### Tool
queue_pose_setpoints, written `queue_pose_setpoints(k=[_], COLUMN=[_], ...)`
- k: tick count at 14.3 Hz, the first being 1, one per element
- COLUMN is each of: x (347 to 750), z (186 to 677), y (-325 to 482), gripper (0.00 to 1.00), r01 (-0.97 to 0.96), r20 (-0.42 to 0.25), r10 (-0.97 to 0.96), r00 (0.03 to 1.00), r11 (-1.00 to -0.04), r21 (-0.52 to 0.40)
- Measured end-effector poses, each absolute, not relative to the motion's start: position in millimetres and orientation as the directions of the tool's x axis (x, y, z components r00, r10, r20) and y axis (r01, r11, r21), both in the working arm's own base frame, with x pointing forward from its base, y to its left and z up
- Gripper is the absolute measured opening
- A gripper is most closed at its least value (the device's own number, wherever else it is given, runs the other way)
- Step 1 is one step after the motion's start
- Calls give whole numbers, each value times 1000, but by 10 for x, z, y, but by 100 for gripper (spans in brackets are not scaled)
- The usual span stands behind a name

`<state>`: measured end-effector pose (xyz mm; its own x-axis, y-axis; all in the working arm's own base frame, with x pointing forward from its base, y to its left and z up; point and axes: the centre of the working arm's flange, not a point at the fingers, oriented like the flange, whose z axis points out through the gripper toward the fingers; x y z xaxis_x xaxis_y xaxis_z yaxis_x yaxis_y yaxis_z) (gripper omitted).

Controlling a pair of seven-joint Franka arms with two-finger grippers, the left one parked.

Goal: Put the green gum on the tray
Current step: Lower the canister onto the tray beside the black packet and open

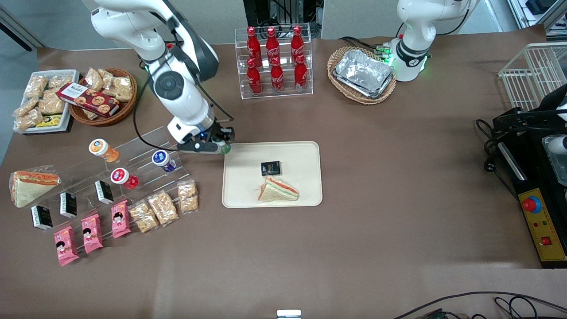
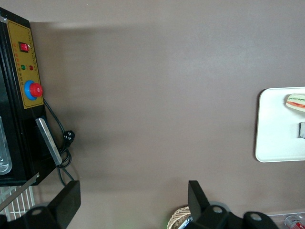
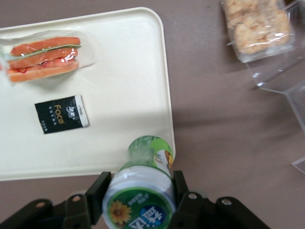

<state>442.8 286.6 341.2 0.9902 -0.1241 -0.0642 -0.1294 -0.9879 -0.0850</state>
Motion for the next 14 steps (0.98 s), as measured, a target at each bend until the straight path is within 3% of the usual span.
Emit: queue_pose_setpoints(k=[8,14], x=[4473,4491], z=[2490,2299], y=[3088,3090], gripper=[59,59], r01=[-136,-144], r20=[-68,-68], r10=[-129,-136], r00=[989,988], r11=[-984,-982], r21=[-118,-124])
